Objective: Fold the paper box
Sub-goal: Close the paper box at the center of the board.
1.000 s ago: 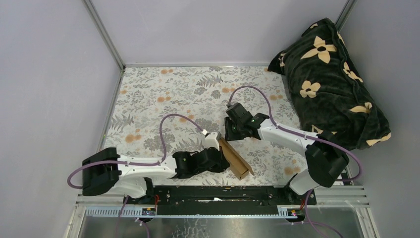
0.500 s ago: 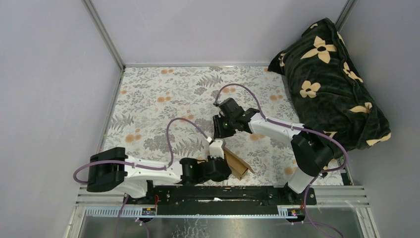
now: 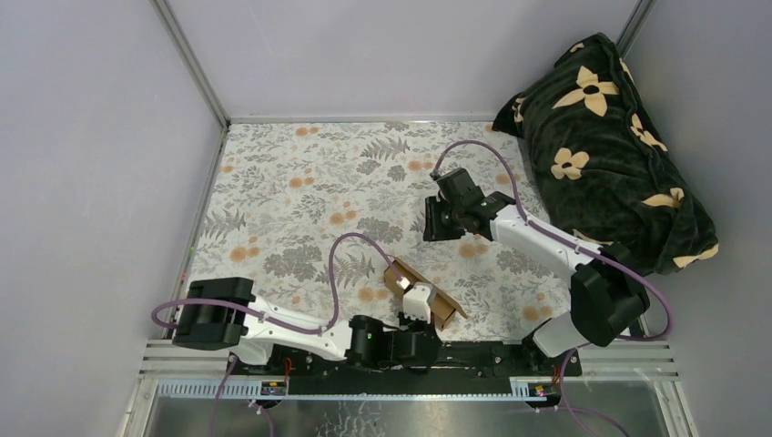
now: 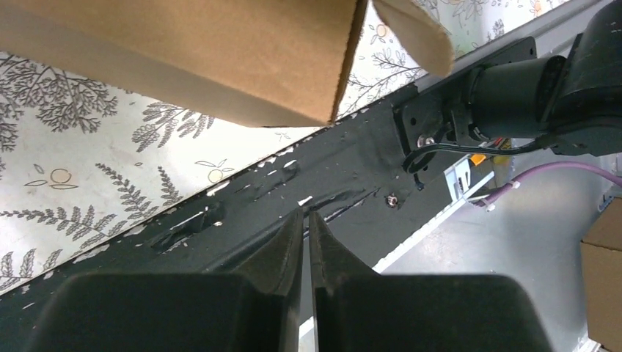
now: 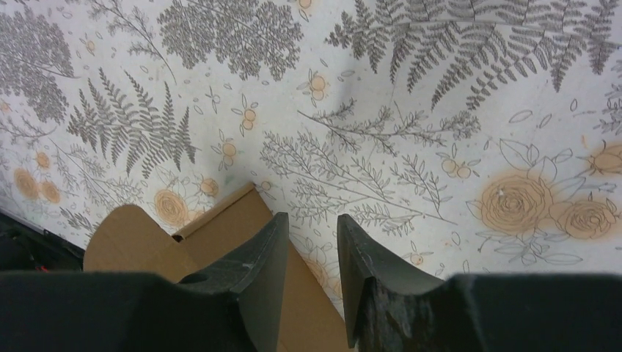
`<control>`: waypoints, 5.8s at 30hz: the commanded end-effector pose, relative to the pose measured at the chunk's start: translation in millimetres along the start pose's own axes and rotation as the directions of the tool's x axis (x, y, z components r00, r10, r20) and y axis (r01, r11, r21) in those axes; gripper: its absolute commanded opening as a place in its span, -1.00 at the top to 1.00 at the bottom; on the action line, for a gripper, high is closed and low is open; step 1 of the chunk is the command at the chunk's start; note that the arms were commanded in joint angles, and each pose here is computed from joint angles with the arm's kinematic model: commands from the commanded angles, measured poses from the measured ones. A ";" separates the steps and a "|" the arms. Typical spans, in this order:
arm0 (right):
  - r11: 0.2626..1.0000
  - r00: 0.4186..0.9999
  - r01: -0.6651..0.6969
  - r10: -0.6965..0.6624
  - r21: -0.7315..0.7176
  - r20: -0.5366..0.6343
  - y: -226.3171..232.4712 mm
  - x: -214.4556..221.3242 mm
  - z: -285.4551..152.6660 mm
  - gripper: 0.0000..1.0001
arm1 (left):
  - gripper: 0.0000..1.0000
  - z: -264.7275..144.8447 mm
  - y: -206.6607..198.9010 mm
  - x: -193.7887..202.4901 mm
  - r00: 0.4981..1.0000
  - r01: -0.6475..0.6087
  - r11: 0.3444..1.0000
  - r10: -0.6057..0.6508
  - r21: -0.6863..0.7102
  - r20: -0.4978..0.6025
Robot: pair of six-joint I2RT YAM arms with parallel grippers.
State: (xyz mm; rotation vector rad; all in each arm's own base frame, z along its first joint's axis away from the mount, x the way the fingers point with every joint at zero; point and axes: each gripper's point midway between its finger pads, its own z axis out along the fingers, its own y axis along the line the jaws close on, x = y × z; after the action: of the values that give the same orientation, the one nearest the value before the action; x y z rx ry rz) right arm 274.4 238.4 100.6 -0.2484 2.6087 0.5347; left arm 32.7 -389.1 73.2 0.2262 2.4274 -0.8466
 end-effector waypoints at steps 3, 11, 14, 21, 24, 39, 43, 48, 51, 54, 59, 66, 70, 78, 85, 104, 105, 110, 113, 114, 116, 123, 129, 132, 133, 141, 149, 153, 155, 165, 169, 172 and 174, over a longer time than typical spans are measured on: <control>1.000 0.998 0.020 -0.019 0.016 -0.062 -8.3 25.0 -7.3 0.23 | 0.76 5.8 28.2 -14.4 0.992 0.015 0.997 -0.005 -0.080 0.129; 0.998 0.994 -0.022 0.028 0.053 -0.104 -24.6 46.2 -6.3 0.23 | 0.50 23.0 39.2 -45.1 0.982 0.042 0.999 -0.036 -0.031 0.186; 0.997 0.992 -0.027 0.035 0.067 -0.119 -28.5 49.1 -6.1 0.27 | 0.41 30.3 38.4 -56.6 0.980 0.047 0.999 -0.043 -0.015 0.197; 0.998 0.991 -0.033 0.040 0.054 -0.130 -25.0 47.0 -3.9 0.35 | 0.41 53.2 39.6 -69.2 0.980 0.070 0.997 -0.071 0.009 0.188; 0.998 0.992 -0.026 0.032 0.050 -0.121 -22.5 40.0 -1.1 0.35 | 0.41 63.3 37.9 -72.4 0.980 0.067 0.998 -0.066 0.003 0.186; 0.999 0.992 0.011 -0.015 -0.034 -0.128 3.2 -10.1 41.4 0.35 | 0.42 93.8 81.1 -123.0 0.962 0.132 0.990 -0.118 -0.041 0.246; 0.998 0.991 0.027 -0.035 -0.064 -0.130 9.5 -23.1 53.7 0.35 | 0.43 104.7 91.3 -141.0 0.956 0.145 0.988 -0.127 -0.049 0.264; 0.995 0.989 0.048 -0.060 -0.087 -0.136 13.2 -35.9 67.6 0.35 | 0.43 118.3 98.6 -167.6 0.949 0.155 0.987 -0.137 -0.041 0.283; 0.994 0.988 0.051 -0.064 -0.094 -0.140 11.6 -42.6 76.0 0.35 | 0.43 126.5 100.3 -179.3 0.948 0.156 0.987 -0.138 -0.041 0.287; 0.993 0.989 0.044 -0.059 -0.107 -0.139 9.5 -50.1 82.4 0.35 | 0.43 132.8 99.7 -188.1 0.945 0.160 0.986 -0.143 -0.037 0.293; 0.991 0.988 0.055 -0.072 -0.125 -0.138 7.8 -63.7 87.4 0.35 | 0.39 139.8 98.1 -196.4 0.946 0.163 0.986 -0.148 -0.027 0.287; 0.992 0.994 0.040 -0.051 -0.122 -0.093 -2.0 -86.4 78.7 0.33 | 0.18 112.6 87.3 -186.9 0.974 0.106 0.993 -0.092 -0.054 0.209; 0.993 0.998 0.024 -0.031 -0.111 -0.061 -13.7 -99.3 70.7 0.28 | 0.16 87.0 88.3 -170.0 0.984 0.079 0.994 -0.066 -0.073 0.167; 0.999 0.993 0.007 -0.011 0.035 0.116 -60.9 -141.2 9.8 0.10 | -0.06 14.1 83.8 -197.8 0.978 -0.096 0.983 0.122 -0.159 0.167; 0.972 0.967 0.053 -0.107 0.228 0.230 -87.1 -148.9 -60.0 -0.96 | -0.95 -73.6 122.8 -281.7 0.924 -0.096 0.948 0.198 -0.304 0.327; 0.981 0.939 0.191 -0.196 0.047 0.282 -54.9 -54.0 -121.3 -0.24 | -0.80 -64.4 148.0 -305.6 0.874 -0.291 0.947 0.321 -0.134 0.365; 0.978 0.934 0.204 -0.210 0.052 0.288 -54.2 -51.3 -122.4 -0.24 | -0.79 -65.2 146.7 -308.2 0.868 -0.299 0.945 0.328 -0.134 0.374; 0.954 0.922 0.287 -0.299 0.084 0.247 -51.5 -35.5 -118.2 -0.22 | -0.73 -62.8 151.3 -308.7 0.863 -0.308 0.939 0.343 -0.152 0.371; 0.932 0.912 0.344 -0.361 0.116 0.197 -50.4 -22.9 -107.6 -0.20 | -0.72 -59.7 155.1 -305.2 0.865 -0.306 0.939 0.343 -0.156 0.366; 0.927 0.908 0.355 -0.373 0.121 0.192 -49.4 -20.4 -105.0 -0.20 | -0.72 -59.4 156.1 -305.1 0.864 -0.307 0.938 0.345 -0.161 0.366; 0.922 0.905 0.362 -0.383 0.133 0.188 -49.7 -17.7 -101.3 -0.18 | -0.72 -59.6 156.6 -306.0 0.861 -0.313 0.935 0.354 -0.166 0.366; 0.912 0.900 0.355 -0.393 0.207 0.189 -63.0 -17.7 -97.9 -0.15 | -0.75 -61.4 168.9 -319.5 0.843 -0.362 0.908 0.415 -0.210 0.343; 0.895 0.887 0.388 -0.427 0.218 0.174 -65.3 -19.2 -96.3 -0.13 | -0.75 -53.7 164.2 -320.7 0.824 -0.434 0.886 0.463 -0.162 0.326; 0.895 0.885 0.392 -0.430 0.212 0.181 -63.9 -20.6 -94.1 -0.08 | -0.70 -50.8 155.9 -318.9 0.814 -0.461 0.880 0.471 -0.115 0.340; 0.895 0.885 0.393 -0.430 0.210 0.177 -64.2 -19.7 -92.6 -0.04 | -0.68 -50.0 155.2 -318.4 0.813 -0.466 0.878 0.474 -0.111 0.339; 0.903 0.890 0.392 -0.421 0.176 0.177 -61.8 -12.6 -83.2 -0.01 | -0.62 -43.6 152.8 -315.8 0.813 -0.479 0.874 0.477 -0.083 0.333; 0.900 0.888 0.401 -0.427 0.169 0.168 -60.2 -14.7 -78.6 -0.01 | -0.59 -42.0 153.1 -317.4 0.816 -0.475 0.876 0.475 -0.085 0.329; 0.899 0.889 0.404 -0.429 0.168 0.162 -60.0 -16.9 -73.5 0.00 | -0.59 -41.5 154.1 -317.7 0.817 -0.473 0.877 0.474 -0.089 0.327; 0.898 0.887 0.405 -0.431 0.173 0.164 -60.2 -19.3 -72.4 0.02 | -0.58 -40.9 154.4 -317.7 0.819 -0.472 0.877 0.473 -0.089 0.324; 0.896 0.888 0.395 -0.429 0.204 0.165 -65.2 -24.7 -65.2 0.13 | -0.55 -39.2 153.1 -316.7 0.824 -0.470 0.879 0.469 -0.078 0.319; 0.895 0.888 0.391 -0.428 0.215 0.168 -66.4 -28.2 -62.8 0.17 | -0.53 -37.6 154.1 -315.8 0.827 -0.468 0.880 0.468 -0.077 0.312; 0.895 0.888 0.389 -0.428 0.219 0.168 -67.1 -29.9 -59.6 0.20 | -0.53 -37.0 154.1 -315.6 0.828 -0.469 0.880 0.468 -0.076 0.309; 0.894 0.890 0.389 -0.427 0.222 0.163 -67.7 -30.6 -57.9 0.24 | -0.52 -36.5 154.3 -315.0 0.830 -0.468 0.881 0.467 -0.074 0.306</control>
State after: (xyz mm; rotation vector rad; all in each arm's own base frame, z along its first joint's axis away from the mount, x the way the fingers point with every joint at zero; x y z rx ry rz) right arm 281.4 150.7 129.0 -0.6395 2.3434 0.1753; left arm 318.3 -231.4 169.4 0.6025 2.0189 -0.5934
